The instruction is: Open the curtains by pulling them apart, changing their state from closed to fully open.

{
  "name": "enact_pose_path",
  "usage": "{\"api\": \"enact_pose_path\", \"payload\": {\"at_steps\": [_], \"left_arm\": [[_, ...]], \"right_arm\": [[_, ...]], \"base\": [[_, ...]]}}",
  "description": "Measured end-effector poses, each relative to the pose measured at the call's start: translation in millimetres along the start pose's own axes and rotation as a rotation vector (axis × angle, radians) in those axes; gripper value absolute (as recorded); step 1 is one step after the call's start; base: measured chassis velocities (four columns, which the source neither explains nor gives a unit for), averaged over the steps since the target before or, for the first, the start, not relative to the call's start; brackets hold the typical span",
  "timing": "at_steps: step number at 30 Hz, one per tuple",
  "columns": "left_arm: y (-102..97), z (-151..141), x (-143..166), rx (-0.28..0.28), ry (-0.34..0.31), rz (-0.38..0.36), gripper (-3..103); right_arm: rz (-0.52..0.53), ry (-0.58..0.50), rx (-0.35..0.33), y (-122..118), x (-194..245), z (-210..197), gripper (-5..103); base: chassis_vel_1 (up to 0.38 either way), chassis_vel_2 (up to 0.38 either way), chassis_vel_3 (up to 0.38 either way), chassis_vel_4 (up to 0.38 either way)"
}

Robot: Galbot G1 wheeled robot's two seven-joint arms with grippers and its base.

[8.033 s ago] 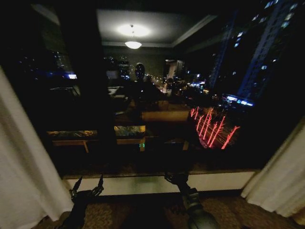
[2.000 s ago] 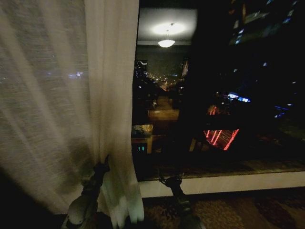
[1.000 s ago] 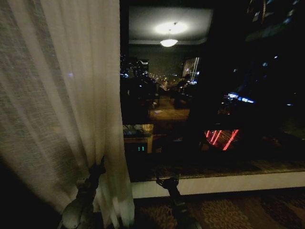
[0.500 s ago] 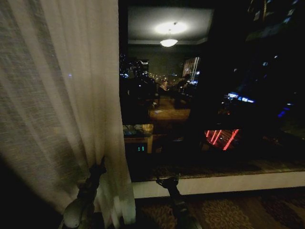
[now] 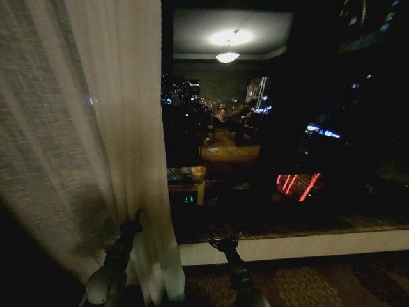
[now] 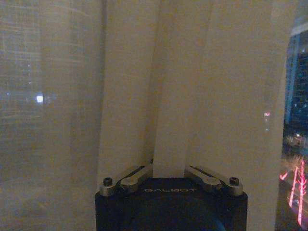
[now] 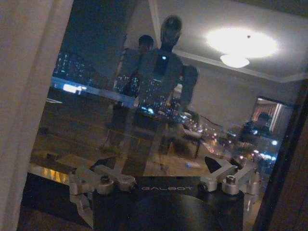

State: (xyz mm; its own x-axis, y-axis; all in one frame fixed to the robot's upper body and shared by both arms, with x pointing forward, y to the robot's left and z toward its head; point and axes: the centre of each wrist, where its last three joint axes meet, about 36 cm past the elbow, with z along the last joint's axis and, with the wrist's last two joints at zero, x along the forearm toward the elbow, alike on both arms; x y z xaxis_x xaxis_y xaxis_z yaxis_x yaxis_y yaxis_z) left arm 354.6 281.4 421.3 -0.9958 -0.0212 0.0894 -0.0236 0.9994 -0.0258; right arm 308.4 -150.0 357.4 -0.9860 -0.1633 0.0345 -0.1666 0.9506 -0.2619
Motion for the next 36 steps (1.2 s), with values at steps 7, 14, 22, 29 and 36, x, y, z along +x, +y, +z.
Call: {"api": "enact_pose_path", "payload": {"at_steps": [7, 14, 22, 29, 36], "left_arm": [[0.2, 0.9, -0.9, -0.001, 0.001, -0.001, 0], [0.7, 1.7, -0.8, -0.002, 0.003, -0.004, 0], [1.1, 1.3, -1.0, -0.003, 0.002, -0.006, 0], [1.1, 2.0, -0.7, -0.003, 0.002, -0.007, 0], [1.6, 2.0, -0.1, -0.004, 0.001, -0.009, 0]], "right_arm": [[-0.001, 0.005, -0.001, 1.0, -0.4, 1.7, 100], [-0.003, 0.005, -0.001, 1.1, -1.0, 2.1, 100], [-0.001, 0.003, -0.002, 1.3, -1.4, 1.5, 100], [-0.001, 0.004, -0.002, 1.4, -0.6, 1.3, 100], [0.002, 0.0, -0.01, 3.1, -1.3, -0.3, 100]], "base": [[0.016, 0.018, -0.021, -0.025], [0.023, 0.024, -0.032, -0.031], [0.066, 0.07, -0.065, -0.059], [0.079, 0.086, -0.082, -0.094], [0.086, 0.079, -0.076, -0.078]]}}
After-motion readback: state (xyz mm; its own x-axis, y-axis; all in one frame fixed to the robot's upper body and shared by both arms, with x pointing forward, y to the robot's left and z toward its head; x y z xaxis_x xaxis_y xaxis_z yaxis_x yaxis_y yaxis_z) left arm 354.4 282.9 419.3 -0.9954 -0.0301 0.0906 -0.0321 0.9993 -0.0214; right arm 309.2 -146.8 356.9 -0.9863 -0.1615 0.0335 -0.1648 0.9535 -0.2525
